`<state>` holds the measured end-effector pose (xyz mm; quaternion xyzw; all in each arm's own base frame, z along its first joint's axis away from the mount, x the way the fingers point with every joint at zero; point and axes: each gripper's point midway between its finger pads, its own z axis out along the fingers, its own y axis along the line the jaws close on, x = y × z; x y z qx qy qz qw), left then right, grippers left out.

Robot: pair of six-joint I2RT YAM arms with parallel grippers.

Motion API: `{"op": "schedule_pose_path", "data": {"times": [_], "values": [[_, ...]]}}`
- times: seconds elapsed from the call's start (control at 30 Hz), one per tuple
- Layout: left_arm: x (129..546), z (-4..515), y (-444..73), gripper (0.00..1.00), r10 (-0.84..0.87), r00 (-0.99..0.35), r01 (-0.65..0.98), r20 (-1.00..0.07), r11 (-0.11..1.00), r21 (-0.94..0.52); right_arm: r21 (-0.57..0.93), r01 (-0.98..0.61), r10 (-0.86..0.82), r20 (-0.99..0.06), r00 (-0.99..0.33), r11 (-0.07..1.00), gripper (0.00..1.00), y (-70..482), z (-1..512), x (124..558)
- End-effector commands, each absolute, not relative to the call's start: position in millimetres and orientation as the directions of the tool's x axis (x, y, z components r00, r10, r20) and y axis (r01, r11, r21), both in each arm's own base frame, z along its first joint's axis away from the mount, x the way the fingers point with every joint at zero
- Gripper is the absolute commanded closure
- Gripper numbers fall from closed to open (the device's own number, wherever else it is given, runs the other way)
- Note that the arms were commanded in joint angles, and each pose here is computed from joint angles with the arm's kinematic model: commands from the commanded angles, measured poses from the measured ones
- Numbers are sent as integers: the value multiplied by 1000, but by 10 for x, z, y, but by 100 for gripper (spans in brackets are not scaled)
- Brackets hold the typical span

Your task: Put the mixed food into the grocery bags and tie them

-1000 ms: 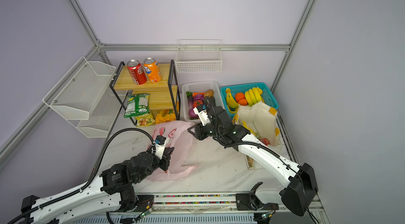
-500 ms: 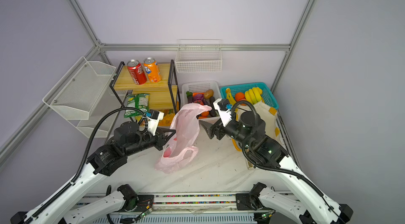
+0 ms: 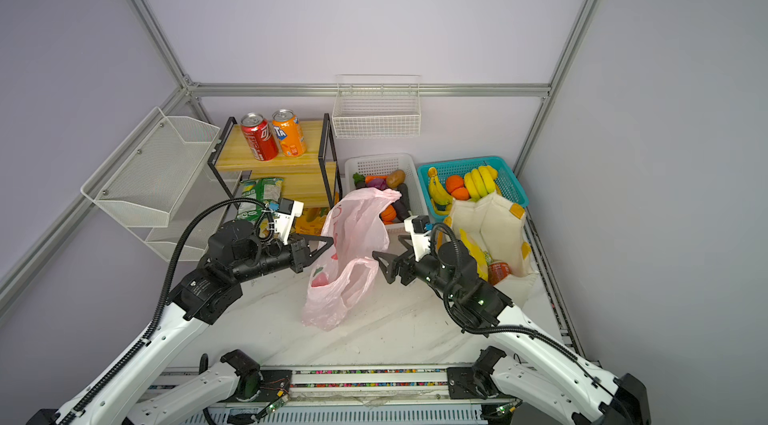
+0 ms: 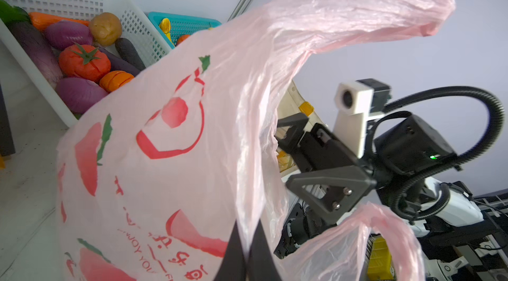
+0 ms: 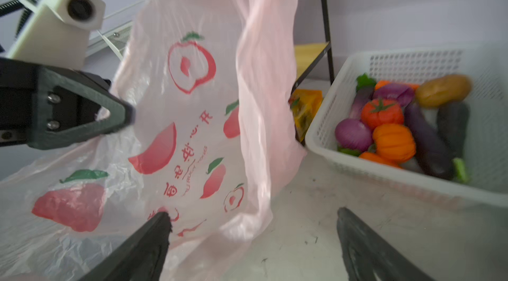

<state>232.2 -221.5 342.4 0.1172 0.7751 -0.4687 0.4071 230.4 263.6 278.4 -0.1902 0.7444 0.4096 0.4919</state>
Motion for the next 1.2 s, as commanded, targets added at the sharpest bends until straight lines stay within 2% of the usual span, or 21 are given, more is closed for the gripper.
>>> {"op": "schedule_pose_path", "data": {"times": [0.0, 0.2, 0.3, 0.37, 0.43, 0.47, 0.57, 0.63, 0.73, 0.87, 0.93, 1.07, 1.17], "values": [[2303, 3405, -2272, 100, -218, -653, 576, -725, 480, -662, 522, -680, 272, -851, -448, 515, 6, 2760, 3107, 2341], [2329, 3266, -2265, 100, -181, -645, 582, -742, 513, -631, 508, -614, 281, -857, -433, 603, 12, 2815, 3058, 2643], [2351, 3208, -2253, 100, -168, -641, 581, -748, 531, -617, 486, -610, 260, -867, -425, 626, 19, 2880, 3027, 2741], [2358, 3200, -2266, 100, -168, -642, 583, -748, 526, -619, 485, -590, 236, -861, -450, 645, 32, 2953, 2891, 2828], [2377, 3196, -2250, 100, -169, -638, 579, -751, 538, -613, 490, -552, 218, -847, -485, 675, 52, 2972, 2727, 2900], [2388, 3187, -2216, 100, -167, -636, 569, -754, 559, -604, 477, -518, 208, -845, -493, 710, 59, 2914, 2661, 2936], [2441, 3134, -1927, 100, -142, -600, 493, -787, 709, -504, 343, -358, 140, -863, -486, 868, 75, 2502, 2478, 3031], [2487, 3095, -1649, 100, -116, -562, 412, -819, 819, -399, 275, -282, 106, -862, -496, 919, 90, 2273, 2401, 3015], [2503, 3058, -1498, 100, -78, -545, 372, -835, 870, -325, 295, -318, 91, -846, -526, 901, 92, 2329, 2371, 2935], [2517, 3055, -1623, 100, -72, -565, 410, -822, 840, -355, 370, -448, 77, -832, -549, 814, 90, 2662, 2430, 2864], [2529, 3073, -1658, 100, -74, -567, 419, -820, 832, -365, 396, -459, 83, -822, -564, 795, 88, 2746, 2417, 2874], [2577, 3160, -1452, 100, -111, -553, 349, -825, 869, -351, 236, -330, 3, -818, -575, 914, 87, 2497, 2160, 3076], [2590, 3195, -1315, 100, -174, -551, 309, -816, 866, -393, 221, -338, -13, -821, -571, 915, 86, 2539, 2147, 3152]]}}
